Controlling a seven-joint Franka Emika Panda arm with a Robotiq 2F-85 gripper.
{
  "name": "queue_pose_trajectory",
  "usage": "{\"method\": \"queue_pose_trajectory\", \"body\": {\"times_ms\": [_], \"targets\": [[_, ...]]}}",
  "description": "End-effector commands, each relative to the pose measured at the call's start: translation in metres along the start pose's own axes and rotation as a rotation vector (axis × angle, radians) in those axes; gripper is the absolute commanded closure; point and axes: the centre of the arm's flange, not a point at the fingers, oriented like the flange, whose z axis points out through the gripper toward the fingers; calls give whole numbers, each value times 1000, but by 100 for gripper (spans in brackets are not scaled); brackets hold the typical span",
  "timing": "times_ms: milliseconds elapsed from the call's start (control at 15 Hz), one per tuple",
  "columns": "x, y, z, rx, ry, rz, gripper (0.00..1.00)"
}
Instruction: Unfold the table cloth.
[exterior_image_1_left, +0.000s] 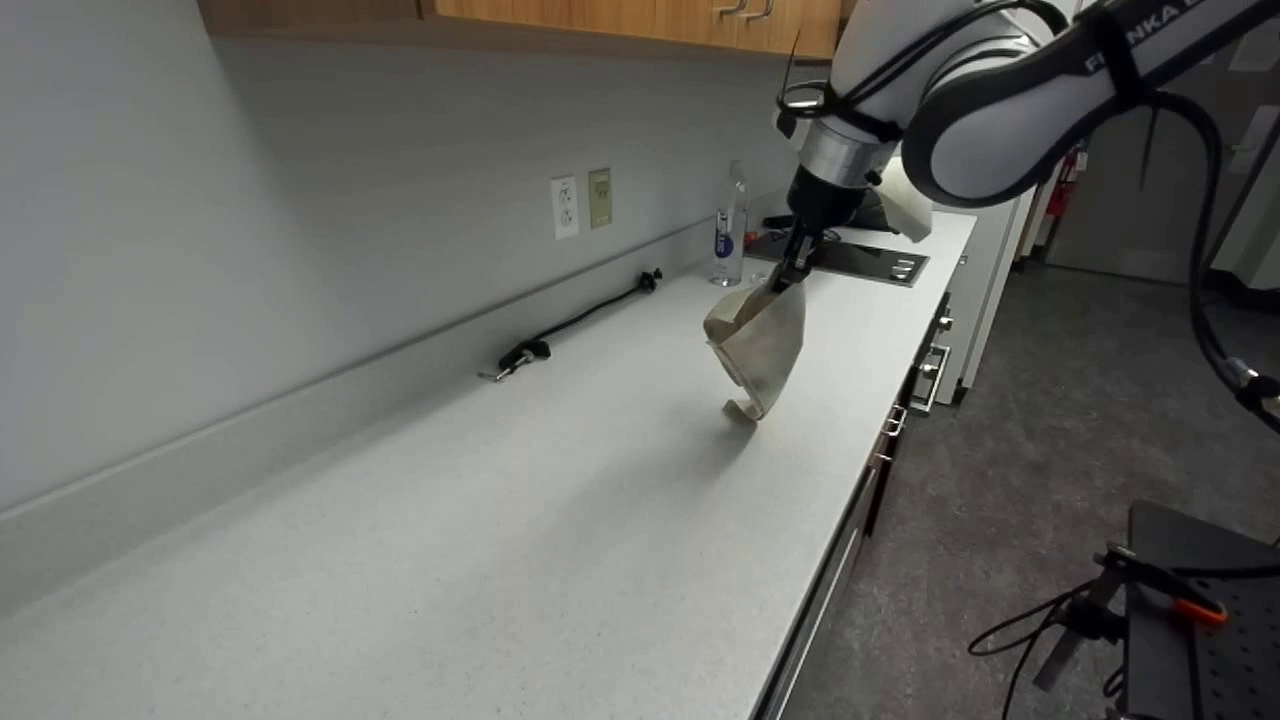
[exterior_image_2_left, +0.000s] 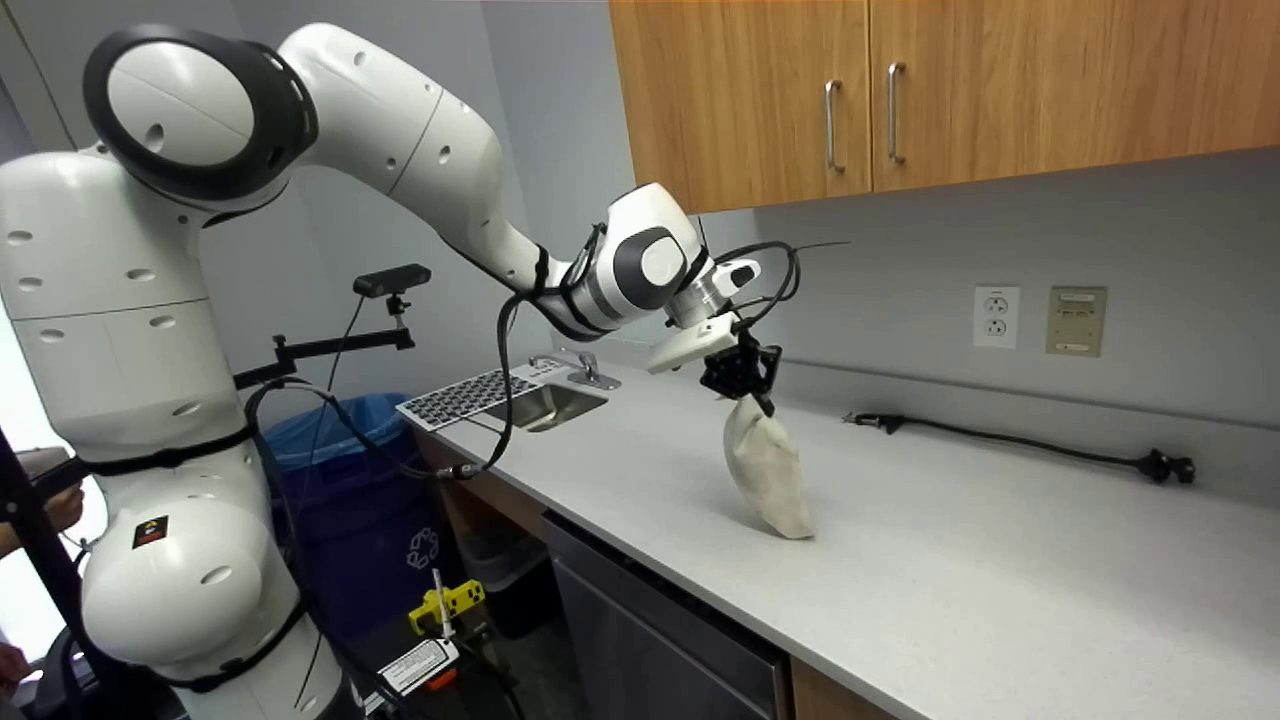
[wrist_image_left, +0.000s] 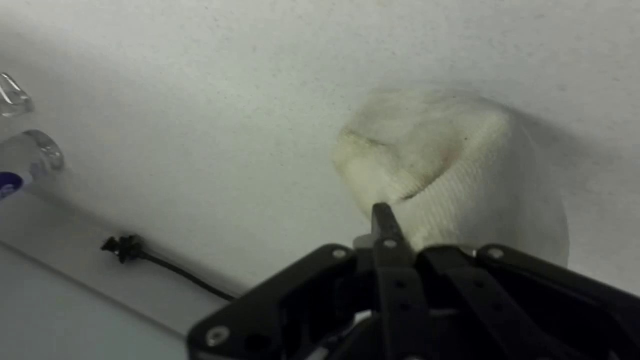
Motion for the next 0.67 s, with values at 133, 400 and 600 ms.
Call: {"method": "queue_pose_trajectory", "body": {"times_ms": [133, 400, 600], "targets": [[-40, 19, 84, -196, -112, 111, 99], [-54, 11, 97, -219, -171, 141, 99], [-48, -10, 77, -190, -202, 92, 99]]}}
